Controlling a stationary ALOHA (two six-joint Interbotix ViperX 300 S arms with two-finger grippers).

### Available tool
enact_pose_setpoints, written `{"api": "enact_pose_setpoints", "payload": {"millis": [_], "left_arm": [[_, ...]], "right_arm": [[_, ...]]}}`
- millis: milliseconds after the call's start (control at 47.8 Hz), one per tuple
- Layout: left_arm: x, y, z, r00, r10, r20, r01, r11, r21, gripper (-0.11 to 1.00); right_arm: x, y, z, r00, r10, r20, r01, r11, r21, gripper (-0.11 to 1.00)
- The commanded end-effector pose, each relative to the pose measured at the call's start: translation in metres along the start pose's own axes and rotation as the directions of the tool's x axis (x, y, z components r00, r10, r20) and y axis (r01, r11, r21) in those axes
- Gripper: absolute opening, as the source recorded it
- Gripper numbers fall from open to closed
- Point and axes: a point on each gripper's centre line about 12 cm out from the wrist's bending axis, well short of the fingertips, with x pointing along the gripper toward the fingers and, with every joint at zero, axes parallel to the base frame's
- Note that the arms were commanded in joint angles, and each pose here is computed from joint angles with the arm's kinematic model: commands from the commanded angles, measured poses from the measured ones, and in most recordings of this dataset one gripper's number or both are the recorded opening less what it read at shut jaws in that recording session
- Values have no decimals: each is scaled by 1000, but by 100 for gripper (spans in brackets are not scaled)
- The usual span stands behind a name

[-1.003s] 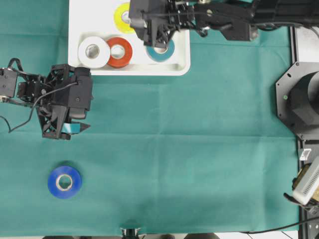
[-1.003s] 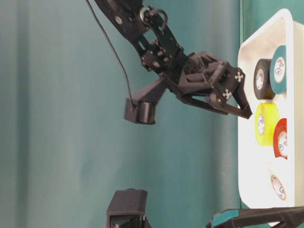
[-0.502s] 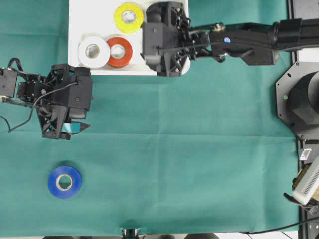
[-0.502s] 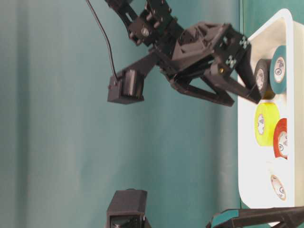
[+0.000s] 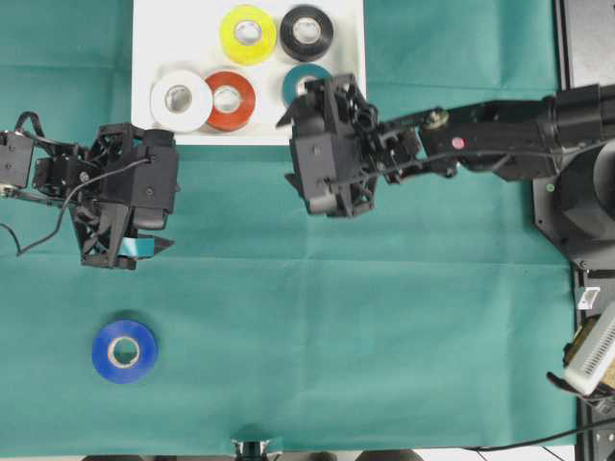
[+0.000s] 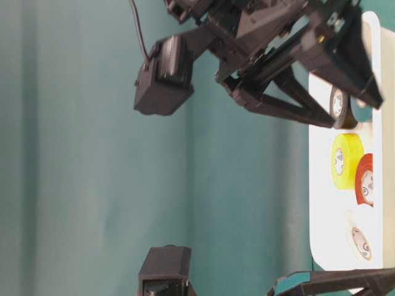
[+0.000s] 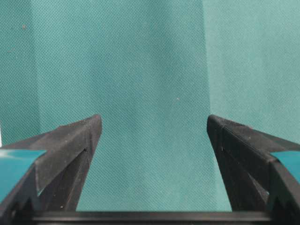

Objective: Put the tape alternately from left to right into the white case.
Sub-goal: 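Release the yellow roll and lift the right gripper away, then move the left gripper down onto the blue tape roll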

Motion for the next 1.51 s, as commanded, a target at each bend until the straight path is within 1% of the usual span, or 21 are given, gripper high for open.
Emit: {"api": "enact_pose_setpoints", "payload": {"millis": [0, 209, 376, 523, 627, 773, 920, 1129, 1254, 1484], "left_arm": [[-4, -1, 7, 1000, -2, 29, 2, 1000, 0, 99], [-5, -1, 9, 999, -2, 34, 2, 1000, 0, 99], [-8, -9, 9, 999, -17, 38, 17, 1000, 16, 99], [-11, -24, 9, 998, -48, 39, 45, 998, 52, 99], [-14, -39, 8, 996, -77, 42, 73, 994, 85, 99], [-18, -64, 6, 991, -129, 43, 122, 982, 143, 99], [-21, -87, 1, 984, -175, 32, 166, 970, 177, 99], [-23, -110, -7, 976, -217, 9, 211, 958, 193, 99], [-21, -116, -11, 974, -226, -5, 224, 957, 183, 99], [-7, -118, -20, 975, -215, -50, 221, 959, 178, 99]], "right_arm": [[-9, 6, 8, 999, 11, 34, -11, 1000, -9, 75], [-10, 10, 9, 999, 20, 39, -19, 1000, -15, 75], [-10, 10, 11, 999, 19, 42, -18, 1000, -15, 75], [-10, 10, 10, 999, 19, 41, -19, 1000, -15, 75], [-10, 10, 11, 999, 19, 42, -19, 1000, -14, 75], [-10, 9, 11, 999, 19, 45, -19, 1000, -15, 75], [-10, 9, 11, 999, 19, 45, -19, 1000, -15, 75], [-10, 9, 12, 999, 19, 46, -18, 1000, -15, 75], [-10, 10, 13, 999, 21, 48, -20, 1000, -17, 75], [-10, 12, 15, 998, 24, 54, -23, 1000, -19, 75]]}}
